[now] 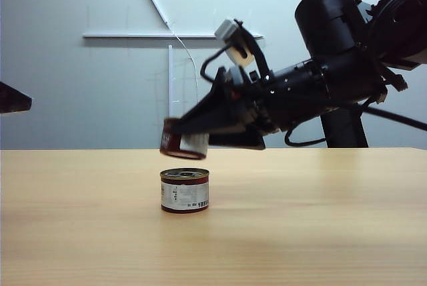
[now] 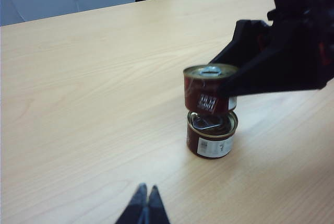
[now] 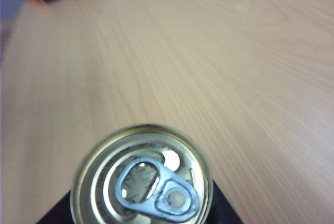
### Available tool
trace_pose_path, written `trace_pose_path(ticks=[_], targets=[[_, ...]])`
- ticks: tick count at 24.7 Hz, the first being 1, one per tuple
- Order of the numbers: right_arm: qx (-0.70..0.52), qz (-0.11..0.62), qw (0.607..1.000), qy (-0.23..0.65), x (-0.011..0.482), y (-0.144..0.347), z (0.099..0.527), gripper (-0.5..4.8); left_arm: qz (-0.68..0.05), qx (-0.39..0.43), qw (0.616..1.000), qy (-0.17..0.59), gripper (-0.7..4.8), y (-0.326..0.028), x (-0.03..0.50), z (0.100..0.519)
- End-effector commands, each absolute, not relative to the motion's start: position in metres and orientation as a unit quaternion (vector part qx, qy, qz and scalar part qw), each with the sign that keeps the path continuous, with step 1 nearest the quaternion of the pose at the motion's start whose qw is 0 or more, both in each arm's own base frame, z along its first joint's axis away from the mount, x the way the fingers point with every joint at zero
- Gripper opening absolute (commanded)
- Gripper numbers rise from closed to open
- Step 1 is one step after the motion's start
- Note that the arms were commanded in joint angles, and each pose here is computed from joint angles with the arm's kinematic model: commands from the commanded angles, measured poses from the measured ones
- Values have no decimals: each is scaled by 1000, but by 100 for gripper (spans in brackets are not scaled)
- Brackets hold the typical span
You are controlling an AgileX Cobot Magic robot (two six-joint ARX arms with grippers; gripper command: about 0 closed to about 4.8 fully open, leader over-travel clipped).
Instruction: Stack a can of tomatoes on the right onto the can of tomatoes on the left.
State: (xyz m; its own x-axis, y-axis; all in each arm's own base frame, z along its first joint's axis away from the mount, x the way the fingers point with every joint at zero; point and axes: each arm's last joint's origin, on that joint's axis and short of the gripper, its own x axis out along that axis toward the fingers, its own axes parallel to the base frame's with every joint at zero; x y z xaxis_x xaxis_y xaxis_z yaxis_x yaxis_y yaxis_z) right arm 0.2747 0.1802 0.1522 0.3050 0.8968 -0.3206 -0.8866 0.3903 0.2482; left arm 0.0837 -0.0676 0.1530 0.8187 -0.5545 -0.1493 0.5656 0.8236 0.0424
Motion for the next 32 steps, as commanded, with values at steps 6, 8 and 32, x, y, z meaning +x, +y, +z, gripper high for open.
trace_pose_path(ticks=[6, 8, 32], targets=[[-23, 548, 812, 202, 271, 185, 153, 193, -295, 39, 953, 58, -2, -68, 84, 155], [-28, 540, 816, 205, 271, 185, 152, 193, -295, 39, 953, 58, -2, -68, 84, 155], [-12, 533, 844, 54, 267, 181, 213, 479, -294, 39, 953, 58, -2, -68, 84, 155]])
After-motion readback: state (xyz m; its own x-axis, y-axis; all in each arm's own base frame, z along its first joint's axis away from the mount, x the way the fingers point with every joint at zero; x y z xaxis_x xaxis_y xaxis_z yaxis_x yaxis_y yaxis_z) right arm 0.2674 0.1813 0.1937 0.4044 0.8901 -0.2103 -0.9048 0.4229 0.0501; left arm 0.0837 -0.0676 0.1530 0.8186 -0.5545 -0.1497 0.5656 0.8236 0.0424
